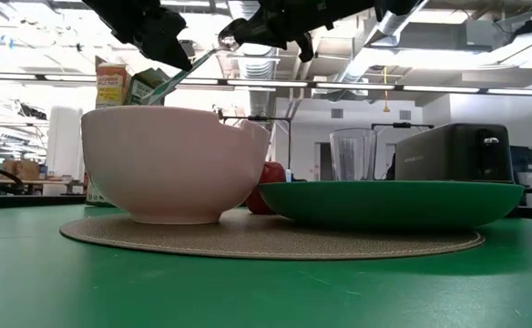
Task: Arrange a breakfast setting
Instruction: Put the spoon on the table mat to the right of the bowl
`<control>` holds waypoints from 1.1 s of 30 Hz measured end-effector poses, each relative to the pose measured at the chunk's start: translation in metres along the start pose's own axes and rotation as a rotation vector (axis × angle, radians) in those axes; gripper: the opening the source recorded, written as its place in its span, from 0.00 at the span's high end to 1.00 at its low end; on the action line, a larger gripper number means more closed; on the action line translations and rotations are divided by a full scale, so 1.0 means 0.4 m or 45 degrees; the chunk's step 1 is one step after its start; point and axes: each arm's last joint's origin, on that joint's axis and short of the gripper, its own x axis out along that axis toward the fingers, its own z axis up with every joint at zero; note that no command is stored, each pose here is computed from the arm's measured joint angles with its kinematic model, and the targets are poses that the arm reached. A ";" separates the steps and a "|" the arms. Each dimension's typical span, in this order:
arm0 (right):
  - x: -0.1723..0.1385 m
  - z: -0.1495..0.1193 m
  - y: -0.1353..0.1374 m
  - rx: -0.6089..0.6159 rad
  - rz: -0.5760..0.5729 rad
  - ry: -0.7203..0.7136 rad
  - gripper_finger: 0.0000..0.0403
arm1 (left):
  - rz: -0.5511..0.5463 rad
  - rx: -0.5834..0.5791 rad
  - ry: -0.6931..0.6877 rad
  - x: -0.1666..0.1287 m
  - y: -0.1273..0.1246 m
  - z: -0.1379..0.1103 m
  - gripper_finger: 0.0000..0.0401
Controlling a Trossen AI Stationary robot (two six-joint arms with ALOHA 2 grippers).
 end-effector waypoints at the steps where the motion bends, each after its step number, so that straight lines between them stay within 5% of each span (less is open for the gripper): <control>1: 0.000 0.000 0.000 0.001 0.000 -0.002 0.93 | 0.008 0.014 -0.008 0.002 -0.006 0.000 0.60; 10: 0.001 -0.006 0.000 -0.012 -0.003 0.023 0.93 | 0.135 0.243 -0.052 0.038 -0.114 -0.025 0.60; 33: 0.000 -0.004 0.002 -0.006 -0.002 0.011 0.93 | 0.143 -0.028 -0.017 0.035 -0.083 -0.014 0.62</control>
